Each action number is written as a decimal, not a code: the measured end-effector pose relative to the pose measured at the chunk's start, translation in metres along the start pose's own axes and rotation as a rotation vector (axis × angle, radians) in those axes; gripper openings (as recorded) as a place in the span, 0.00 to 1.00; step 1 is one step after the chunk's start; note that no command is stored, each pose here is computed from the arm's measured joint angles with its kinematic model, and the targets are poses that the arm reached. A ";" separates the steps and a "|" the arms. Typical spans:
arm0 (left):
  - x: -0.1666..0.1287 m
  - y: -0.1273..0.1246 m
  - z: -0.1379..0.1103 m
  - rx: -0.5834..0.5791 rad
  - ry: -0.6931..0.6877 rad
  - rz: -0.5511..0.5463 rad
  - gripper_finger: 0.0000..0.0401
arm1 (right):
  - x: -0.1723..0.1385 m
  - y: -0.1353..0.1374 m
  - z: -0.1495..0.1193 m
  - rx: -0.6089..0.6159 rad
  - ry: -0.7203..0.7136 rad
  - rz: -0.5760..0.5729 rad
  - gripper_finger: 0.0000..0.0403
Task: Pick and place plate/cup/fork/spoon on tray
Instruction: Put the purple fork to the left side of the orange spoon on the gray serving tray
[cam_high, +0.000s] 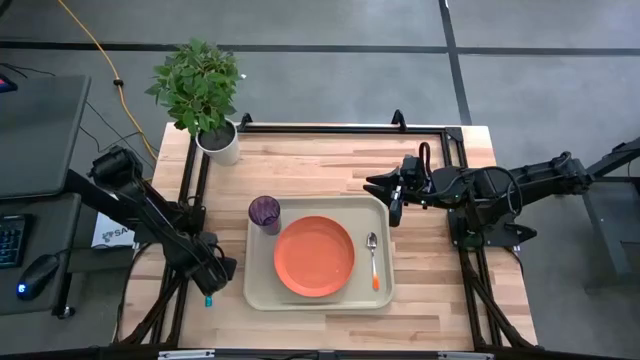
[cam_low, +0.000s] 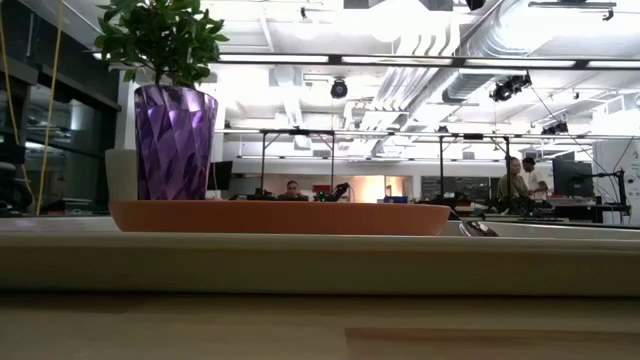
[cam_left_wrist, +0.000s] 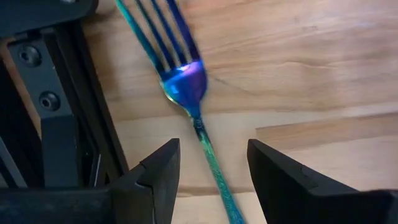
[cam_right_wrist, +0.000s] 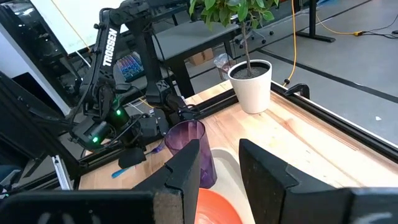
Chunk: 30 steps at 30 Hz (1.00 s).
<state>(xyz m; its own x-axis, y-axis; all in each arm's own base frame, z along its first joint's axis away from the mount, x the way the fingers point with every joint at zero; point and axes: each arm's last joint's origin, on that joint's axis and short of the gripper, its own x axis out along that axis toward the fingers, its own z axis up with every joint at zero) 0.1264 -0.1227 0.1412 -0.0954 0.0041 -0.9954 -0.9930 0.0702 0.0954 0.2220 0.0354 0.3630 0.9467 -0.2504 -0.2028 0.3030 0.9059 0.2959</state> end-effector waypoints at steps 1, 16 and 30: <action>0.001 0.000 0.000 -0.008 0.000 0.011 0.42 | 0.000 0.000 0.000 0.000 0.000 0.000 0.26; 0.008 -0.009 -0.007 -0.042 0.027 -0.032 0.28 | 0.000 0.000 0.000 0.025 0.001 -0.004 0.26; 0.007 -0.012 -0.008 0.035 0.020 -0.079 0.02 | 0.000 0.000 0.000 0.025 0.002 -0.003 0.26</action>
<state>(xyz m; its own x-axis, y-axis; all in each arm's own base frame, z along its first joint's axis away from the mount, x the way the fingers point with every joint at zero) 0.1369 -0.1312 0.1331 -0.0188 -0.0224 -0.9996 -0.9944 0.1045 0.0163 0.2220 0.0353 0.3626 0.9454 -0.2526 -0.2060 0.3088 0.8964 0.3180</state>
